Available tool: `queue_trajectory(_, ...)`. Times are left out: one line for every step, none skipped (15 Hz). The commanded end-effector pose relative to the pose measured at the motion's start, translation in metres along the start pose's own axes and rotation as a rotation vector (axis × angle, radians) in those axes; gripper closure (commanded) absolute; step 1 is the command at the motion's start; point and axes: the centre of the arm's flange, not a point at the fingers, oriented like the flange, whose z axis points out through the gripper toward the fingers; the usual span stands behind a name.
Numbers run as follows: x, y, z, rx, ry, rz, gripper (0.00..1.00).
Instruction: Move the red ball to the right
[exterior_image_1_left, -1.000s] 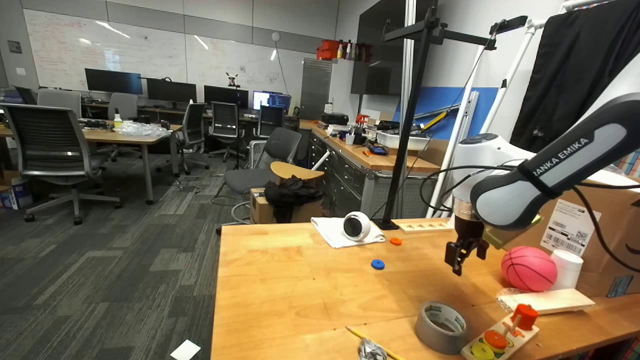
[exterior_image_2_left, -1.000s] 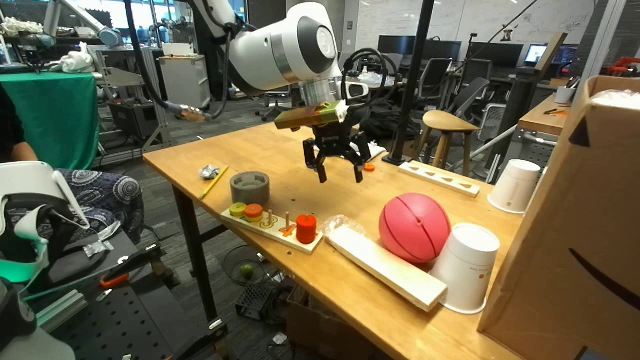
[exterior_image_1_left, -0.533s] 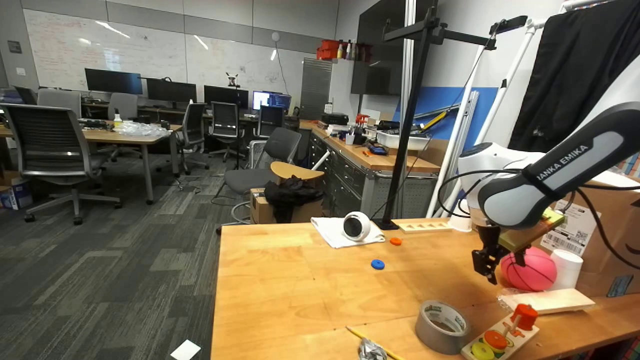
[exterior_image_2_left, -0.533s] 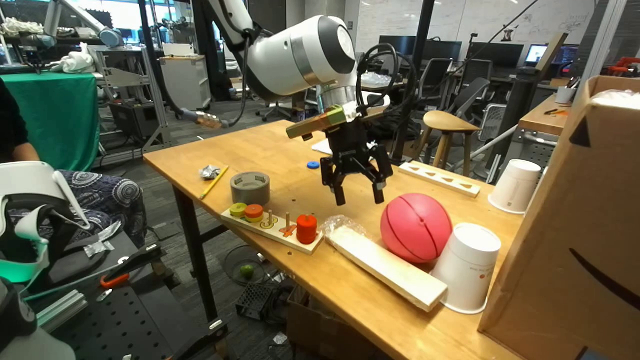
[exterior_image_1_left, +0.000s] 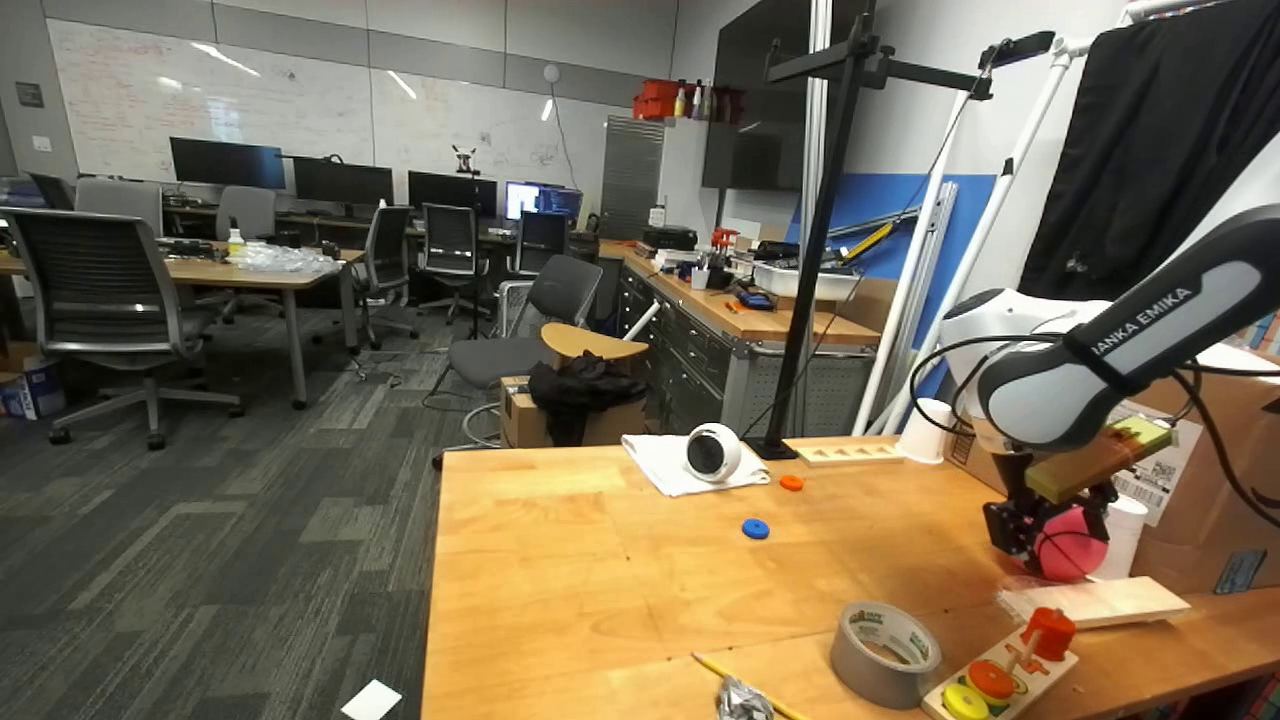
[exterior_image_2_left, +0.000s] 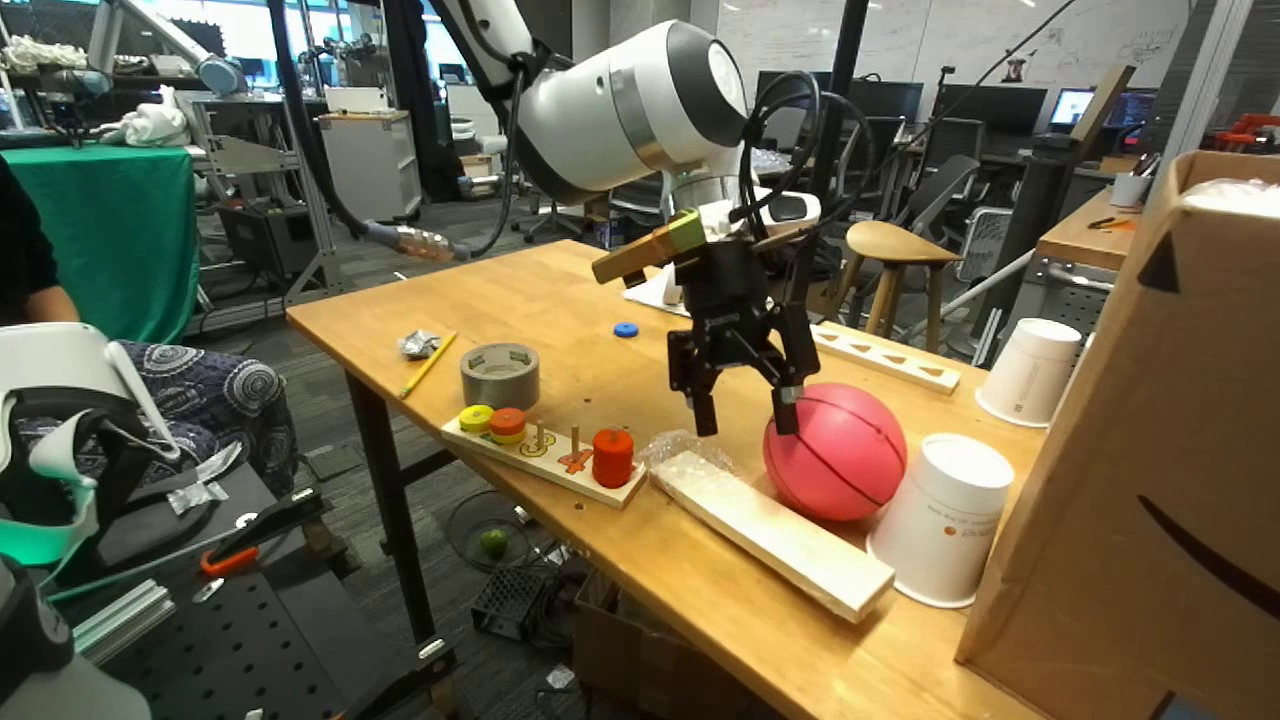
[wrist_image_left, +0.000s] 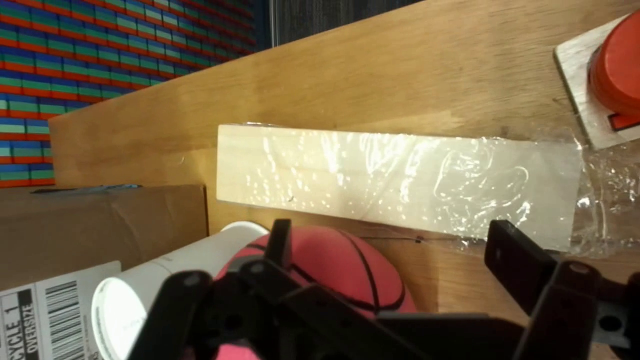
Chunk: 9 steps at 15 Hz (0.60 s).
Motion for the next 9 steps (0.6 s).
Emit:
queue_trajectory(0.004, 0.008, 0.000, 0.035, -0.001, 0.031, 0.00)
queue_trajectory(0.006, 0.004, 0.000, 0.055, 0.011, 0.030, 0.00)
queue_trajectory(0.007, 0.002, 0.000, 0.070, 0.022, 0.029, 0.00)
queue_trajectory(0.010, -0.004, -0.002, 0.089, 0.041, 0.029, 0.00)
queue_trajectory(0.013, -0.010, -0.004, 0.108, 0.063, 0.025, 0.00)
queue_trajectory(0.017, -0.019, -0.008, 0.128, 0.093, 0.016, 0.00)
queue_trajectory(0.021, -0.027, -0.011, 0.142, 0.124, 0.002, 0.00)
queue_trajectory(0.026, -0.036, -0.015, 0.153, 0.156, -0.014, 0.00)
queue_trajectory(0.029, -0.043, -0.019, 0.163, 0.183, -0.027, 0.00)
